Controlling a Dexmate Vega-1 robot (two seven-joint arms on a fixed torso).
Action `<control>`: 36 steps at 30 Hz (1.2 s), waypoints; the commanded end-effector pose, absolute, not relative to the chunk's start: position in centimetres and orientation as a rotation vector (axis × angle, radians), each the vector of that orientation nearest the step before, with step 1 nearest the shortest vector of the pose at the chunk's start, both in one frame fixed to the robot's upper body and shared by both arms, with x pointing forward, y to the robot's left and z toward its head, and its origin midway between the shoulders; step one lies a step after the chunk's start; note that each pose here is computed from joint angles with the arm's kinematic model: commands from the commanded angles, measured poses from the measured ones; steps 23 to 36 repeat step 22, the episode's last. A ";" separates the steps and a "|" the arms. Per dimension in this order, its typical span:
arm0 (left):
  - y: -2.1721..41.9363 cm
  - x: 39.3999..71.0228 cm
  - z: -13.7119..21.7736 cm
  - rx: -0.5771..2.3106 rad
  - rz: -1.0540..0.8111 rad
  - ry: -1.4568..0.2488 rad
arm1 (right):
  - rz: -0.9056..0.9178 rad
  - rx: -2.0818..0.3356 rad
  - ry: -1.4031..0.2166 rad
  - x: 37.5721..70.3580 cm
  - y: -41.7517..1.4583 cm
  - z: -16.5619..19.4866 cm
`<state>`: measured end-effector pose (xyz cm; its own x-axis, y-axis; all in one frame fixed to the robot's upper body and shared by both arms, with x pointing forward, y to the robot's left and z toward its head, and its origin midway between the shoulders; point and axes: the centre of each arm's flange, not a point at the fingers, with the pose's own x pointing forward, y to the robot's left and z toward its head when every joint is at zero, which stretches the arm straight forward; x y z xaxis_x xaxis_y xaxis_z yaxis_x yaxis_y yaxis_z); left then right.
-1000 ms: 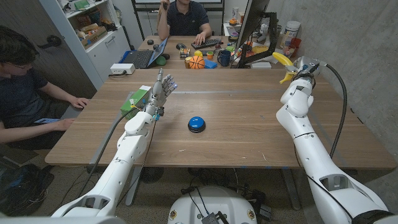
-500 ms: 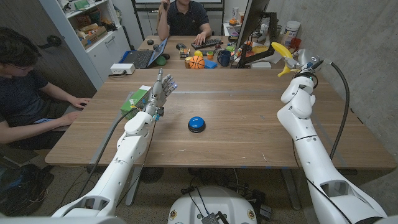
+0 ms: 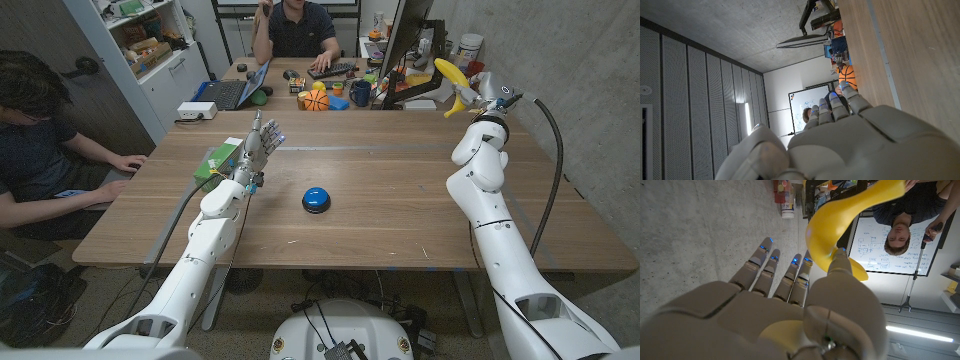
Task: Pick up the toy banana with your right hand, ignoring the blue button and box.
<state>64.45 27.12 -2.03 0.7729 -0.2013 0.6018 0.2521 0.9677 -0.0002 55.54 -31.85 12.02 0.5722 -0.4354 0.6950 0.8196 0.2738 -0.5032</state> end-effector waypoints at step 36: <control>27.1 64.2 -2.0 -0.080 -0.248 -0.645 | -0.886 -0.959 -0.472 55.0 -31.6 11.9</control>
